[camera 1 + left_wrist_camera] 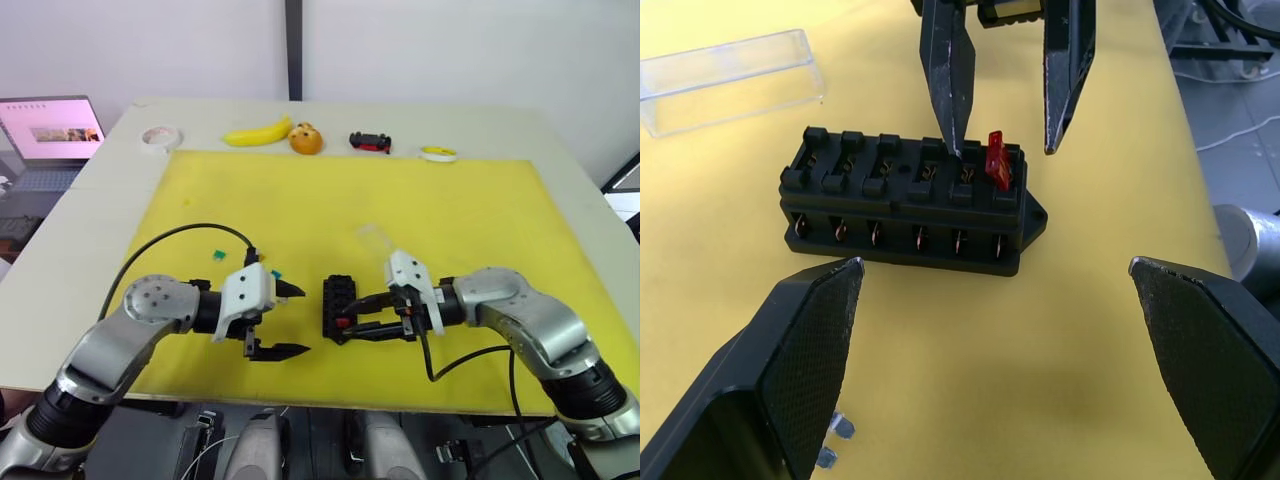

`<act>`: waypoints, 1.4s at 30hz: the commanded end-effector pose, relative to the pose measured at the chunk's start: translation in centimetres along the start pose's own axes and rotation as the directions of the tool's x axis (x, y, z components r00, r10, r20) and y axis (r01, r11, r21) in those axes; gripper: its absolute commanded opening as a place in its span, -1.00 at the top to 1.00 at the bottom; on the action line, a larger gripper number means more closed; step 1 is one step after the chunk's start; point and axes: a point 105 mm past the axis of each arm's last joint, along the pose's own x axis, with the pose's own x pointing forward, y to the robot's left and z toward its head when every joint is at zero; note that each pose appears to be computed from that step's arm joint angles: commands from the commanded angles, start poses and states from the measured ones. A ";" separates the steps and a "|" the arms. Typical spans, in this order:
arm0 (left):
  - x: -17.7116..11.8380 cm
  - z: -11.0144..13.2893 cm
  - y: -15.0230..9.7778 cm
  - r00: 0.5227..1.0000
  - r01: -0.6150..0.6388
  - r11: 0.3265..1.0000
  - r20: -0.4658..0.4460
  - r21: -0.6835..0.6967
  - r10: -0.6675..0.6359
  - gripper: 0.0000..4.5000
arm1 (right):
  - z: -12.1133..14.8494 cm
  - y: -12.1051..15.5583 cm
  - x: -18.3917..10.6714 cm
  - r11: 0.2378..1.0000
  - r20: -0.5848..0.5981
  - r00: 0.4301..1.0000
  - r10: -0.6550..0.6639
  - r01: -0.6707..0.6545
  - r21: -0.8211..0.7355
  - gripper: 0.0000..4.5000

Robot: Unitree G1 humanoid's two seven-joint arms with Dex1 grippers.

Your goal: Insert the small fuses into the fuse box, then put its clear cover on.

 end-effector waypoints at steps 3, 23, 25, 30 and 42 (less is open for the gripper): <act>0.2 0.8 -0.3 1.000 0.009 0.999 0.017 0.038 -0.009 -1.00 | 0.0 0.1 0.0 0.994 -0.035 0.999 -0.010 0.006 -0.107 0.15; 0.5 0.4 -0.5 1.000 0.018 0.999 0.022 0.036 -0.019 -1.00 | 1.5 0.4 -0.6 0.994 0.003 1.000 -0.018 0.018 -0.112 0.15; 0.6 0.4 -0.5 1.000 0.018 0.999 0.022 0.037 -0.019 -1.00 | 1.7 0.4 -0.7 0.994 0.008 1.000 -0.016 0.017 -0.104 0.15; 0.7 0.4 -0.4 0.999 0.019 0.999 0.025 0.039 -0.020 -1.00 | 2.4 0.4 -0.7 0.997 0.027 0.999 -0.020 0.022 -0.076 0.15; 0.6 0.8 -0.2 1.000 0.010 0.999 0.026 0.044 -0.011 -1.00 | 1.0 0.3 -0.4 0.997 -0.014 0.999 -0.030 0.029 -0.065 0.15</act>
